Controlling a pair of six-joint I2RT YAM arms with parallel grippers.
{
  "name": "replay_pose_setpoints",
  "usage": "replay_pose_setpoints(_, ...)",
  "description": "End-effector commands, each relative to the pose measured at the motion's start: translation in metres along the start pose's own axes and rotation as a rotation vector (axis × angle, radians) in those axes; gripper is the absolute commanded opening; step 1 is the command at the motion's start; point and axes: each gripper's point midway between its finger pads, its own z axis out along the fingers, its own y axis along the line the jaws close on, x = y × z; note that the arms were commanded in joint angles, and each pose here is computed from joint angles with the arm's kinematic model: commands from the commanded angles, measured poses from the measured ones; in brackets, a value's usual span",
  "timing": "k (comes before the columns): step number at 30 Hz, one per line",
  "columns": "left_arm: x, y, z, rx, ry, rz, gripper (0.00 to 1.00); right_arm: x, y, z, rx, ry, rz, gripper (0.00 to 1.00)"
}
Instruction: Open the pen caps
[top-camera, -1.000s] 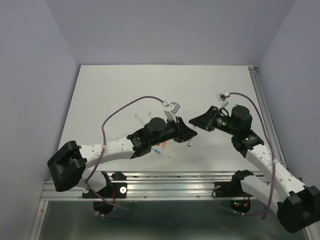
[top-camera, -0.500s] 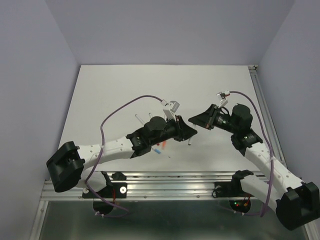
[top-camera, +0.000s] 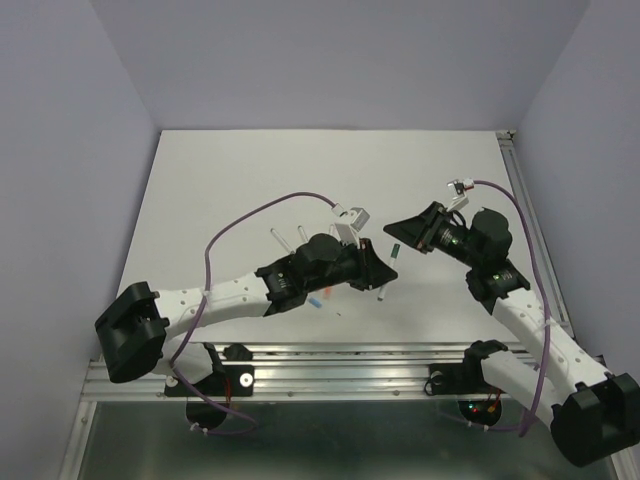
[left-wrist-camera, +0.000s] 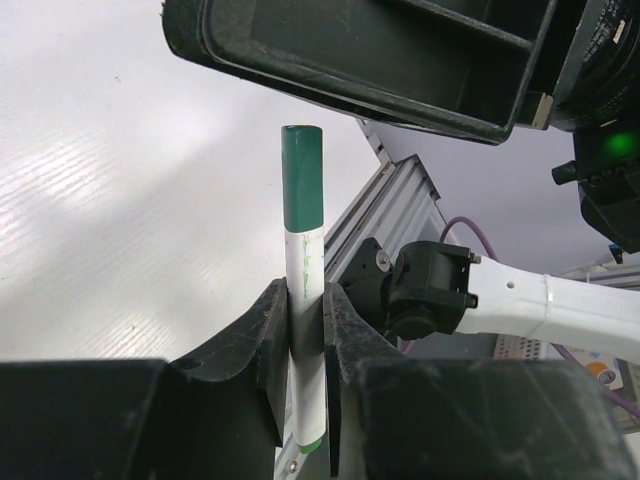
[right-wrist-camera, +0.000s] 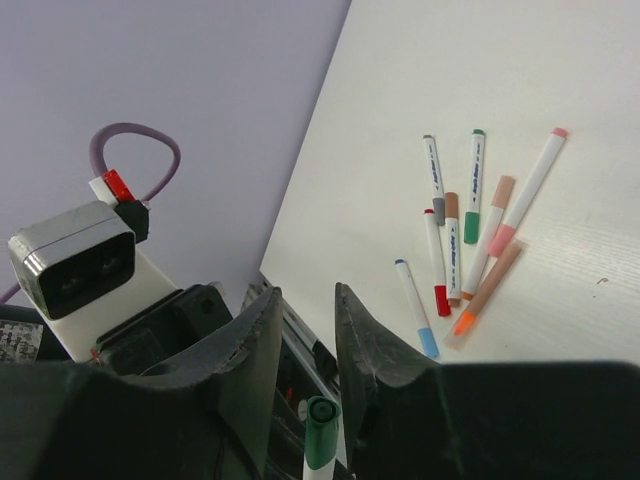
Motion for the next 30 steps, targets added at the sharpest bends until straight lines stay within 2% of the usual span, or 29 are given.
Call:
replay_pose_setpoints(1,-0.019,-0.022,-0.002,0.057,-0.041,0.023,0.00,-0.012,0.015,-0.002,-0.051,-0.046,-0.036,0.33)
replay_pose_setpoints(7,-0.023,-0.025,-0.002,0.058,-0.056,0.028,0.00,-0.002,0.007,-0.004,-0.022,-0.010,-0.020,0.46)
replay_pose_setpoints(10,-0.028,-0.026,-0.002,0.058,-0.069,0.033,0.00,0.005,0.004,-0.006,-0.017,0.007,-0.017,0.49)
replay_pose_setpoints(20,-0.029,-0.025,0.003,0.046,-0.070,0.035,0.00,0.015,0.008,-0.011,-0.023,0.041,-0.012,0.48)
replay_pose_setpoints(28,-0.030,-0.025,0.009,0.044,-0.066,0.016,0.00,0.025,0.007,-0.009,-0.032,0.074,-0.006,0.43)
replay_pose_setpoints(30,-0.029,-0.026,0.009,0.044,-0.066,0.013,0.00,0.027,0.006,-0.008,-0.029,0.080,-0.003,0.40)
